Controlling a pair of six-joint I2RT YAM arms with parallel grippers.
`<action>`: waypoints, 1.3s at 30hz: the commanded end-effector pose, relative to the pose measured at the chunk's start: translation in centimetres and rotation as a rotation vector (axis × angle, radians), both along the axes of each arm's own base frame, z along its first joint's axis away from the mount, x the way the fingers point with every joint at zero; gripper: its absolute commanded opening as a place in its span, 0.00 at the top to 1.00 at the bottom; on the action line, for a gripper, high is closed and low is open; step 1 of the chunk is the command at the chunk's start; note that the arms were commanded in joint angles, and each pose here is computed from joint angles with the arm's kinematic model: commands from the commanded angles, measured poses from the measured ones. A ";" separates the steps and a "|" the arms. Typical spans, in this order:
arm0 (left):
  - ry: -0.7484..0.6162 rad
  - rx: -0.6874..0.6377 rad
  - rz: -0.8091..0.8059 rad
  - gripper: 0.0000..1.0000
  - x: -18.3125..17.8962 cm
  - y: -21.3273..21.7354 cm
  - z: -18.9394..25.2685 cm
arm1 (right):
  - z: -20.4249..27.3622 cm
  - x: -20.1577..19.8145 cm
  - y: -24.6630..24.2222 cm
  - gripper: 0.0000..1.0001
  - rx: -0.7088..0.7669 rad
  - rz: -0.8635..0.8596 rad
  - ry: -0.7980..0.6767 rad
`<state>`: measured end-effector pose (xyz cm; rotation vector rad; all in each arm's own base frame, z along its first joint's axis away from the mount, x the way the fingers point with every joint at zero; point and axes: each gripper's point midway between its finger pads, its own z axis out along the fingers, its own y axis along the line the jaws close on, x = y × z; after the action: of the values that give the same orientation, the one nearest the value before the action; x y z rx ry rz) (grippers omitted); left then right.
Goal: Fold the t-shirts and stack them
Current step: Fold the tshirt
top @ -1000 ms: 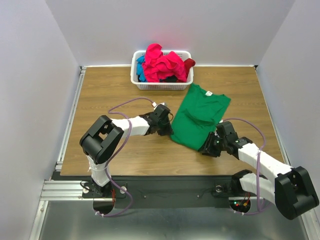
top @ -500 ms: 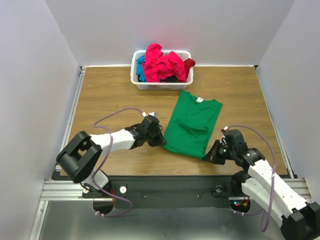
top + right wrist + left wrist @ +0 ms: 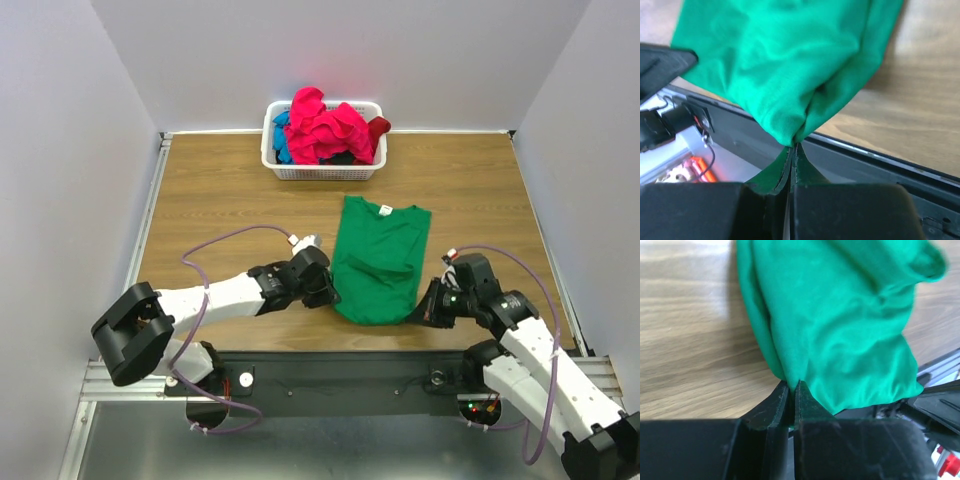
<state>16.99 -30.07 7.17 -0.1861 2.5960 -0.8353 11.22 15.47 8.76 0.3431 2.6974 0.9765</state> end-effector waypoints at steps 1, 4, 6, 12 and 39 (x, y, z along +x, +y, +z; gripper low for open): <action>-0.110 -0.031 0.063 1.00 3.2 -1.4 5.4 | 3.7 4.1 -0.7 1.00 -0.064 -0.065 -0.158; -0.148 -0.016 0.084 1.00 4.9 -1.1 6.9 | 5.1 6.2 -1.3 1.00 -0.117 -0.115 -0.205; -0.174 -0.031 0.104 1.00 6.8 -1.0 8.3 | 6.3 8.0 -2.0 0.99 -0.163 -0.160 -0.251; -0.246 -0.030 0.115 1.00 11.8 -1.5 11.2 | 8.1 12.0 -2.2 1.00 -0.223 -0.213 -0.312; -0.365 -0.020 0.096 1.00 27.7 -7.7 12.9 | 7.9 24.6 -7.5 1.00 -0.295 -0.403 -0.392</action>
<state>42.12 -36.65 16.33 -0.1729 2.3475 -0.7196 32.83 8.41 14.85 0.5753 2.3604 0.4089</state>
